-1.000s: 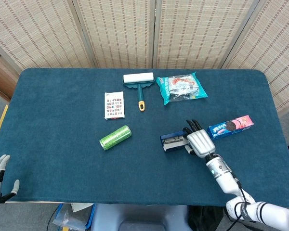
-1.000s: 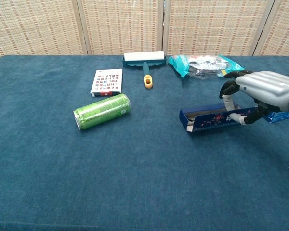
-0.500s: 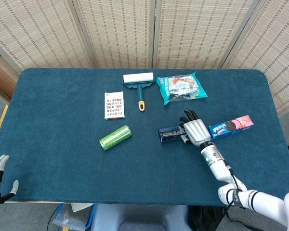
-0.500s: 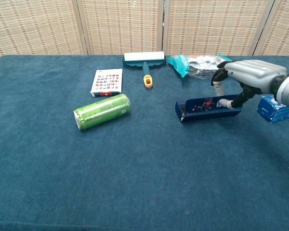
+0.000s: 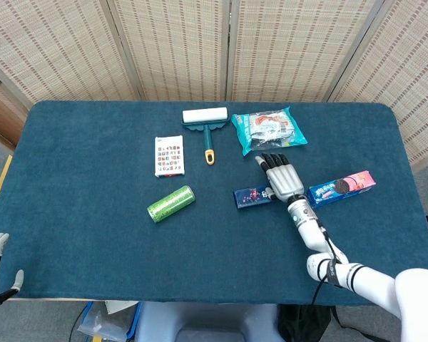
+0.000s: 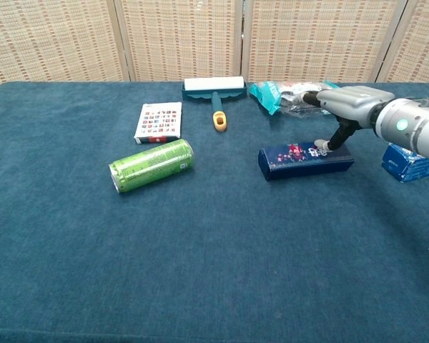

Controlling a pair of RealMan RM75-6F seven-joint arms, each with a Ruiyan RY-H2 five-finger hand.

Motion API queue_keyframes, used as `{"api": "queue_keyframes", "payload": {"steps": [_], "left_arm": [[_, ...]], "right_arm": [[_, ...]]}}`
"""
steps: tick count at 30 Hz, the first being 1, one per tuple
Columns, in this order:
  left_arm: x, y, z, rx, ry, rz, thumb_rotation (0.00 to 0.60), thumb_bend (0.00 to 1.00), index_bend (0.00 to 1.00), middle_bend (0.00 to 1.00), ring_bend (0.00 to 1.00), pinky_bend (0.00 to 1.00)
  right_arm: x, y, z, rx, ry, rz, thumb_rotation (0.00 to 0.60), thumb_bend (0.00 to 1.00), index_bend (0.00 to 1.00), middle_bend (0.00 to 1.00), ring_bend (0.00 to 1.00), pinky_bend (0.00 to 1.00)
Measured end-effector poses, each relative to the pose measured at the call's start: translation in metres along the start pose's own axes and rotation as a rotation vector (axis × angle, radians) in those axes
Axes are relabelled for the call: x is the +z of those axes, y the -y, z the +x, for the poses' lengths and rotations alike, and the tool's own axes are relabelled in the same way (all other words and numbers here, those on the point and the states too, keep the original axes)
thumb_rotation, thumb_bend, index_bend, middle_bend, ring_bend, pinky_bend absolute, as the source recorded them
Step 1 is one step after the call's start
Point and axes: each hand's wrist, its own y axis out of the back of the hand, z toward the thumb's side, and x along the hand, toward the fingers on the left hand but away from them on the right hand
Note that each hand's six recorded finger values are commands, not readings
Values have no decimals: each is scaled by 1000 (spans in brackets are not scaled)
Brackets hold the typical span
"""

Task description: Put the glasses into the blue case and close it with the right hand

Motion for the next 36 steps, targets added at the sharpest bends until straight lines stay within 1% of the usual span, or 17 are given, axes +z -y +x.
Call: {"api": "queue_keyframes", "payload": {"steps": [4, 9, 15, 17, 19, 20, 23, 27, 30, 33, 35, 36], "left_arm": [[-1, 0, 0, -1, -4, 2, 600, 410, 0, 0, 0, 0], [-1, 1, 0, -4, -4, 3, 600, 411, 0, 0, 0, 0], [-1, 0, 0, 1, -1, 2, 600, 411, 0, 0, 0, 0], [-1, 0, 1, 0, -2, 6, 600, 410, 0, 0, 0, 0], [0, 0, 1, 0, -1, 3, 600, 410, 0, 0, 0, 0], [1, 1, 1, 0, 1, 3, 600, 410, 0, 0, 0, 0], [3, 1, 1, -1, 8, 3, 600, 410, 0, 0, 0, 0], [4, 1, 0, 2, 9, 3, 600, 411, 0, 0, 0, 0], [3, 0, 0, 3, 3, 5, 600, 411, 0, 0, 0, 0], [1, 0, -1, 3, -2, 6, 600, 410, 0, 0, 0, 0], [1, 0, -1, 2, -4, 7, 600, 410, 0, 0, 0, 0], [0, 0, -1, 2, -5, 6, 600, 410, 0, 0, 0, 0]], "right_arm": [[2, 1, -6, 11, 14, 23, 600, 326, 0, 0, 0, 0], [0, 1, -6, 14, 24, 27, 600, 323, 0, 0, 0, 0], [3, -7, 3, -2, -1, -23, 600, 309, 0, 0, 0, 0], [3, -9, 9, -1, -15, -31, 600, 255, 0, 0, 0, 0], [2, -10, 18, 11, -31, -33, 600, 173, 0, 0, 0, 0], [1, -10, 21, 20, -37, -31, 600, 154, 0, 0, 0, 0], [-5, -5, 31, 61, -42, -8, 600, 141, 0, 0, 0, 0], [-7, 4, 32, 103, -30, 19, 600, 141, 4, 0, 0, 0], [-5, 7, 28, 119, -22, 26, 600, 147, 53, 0, 0, 0], [-4, 10, 21, 132, -13, 30, 600, 184, 144, 9, 0, 0], [-2, 11, 16, 138, -9, 31, 600, 204, 245, 38, 0, 0], [-1, 12, 14, 141, -7, 32, 600, 209, 270, 46, 0, 0]]}}
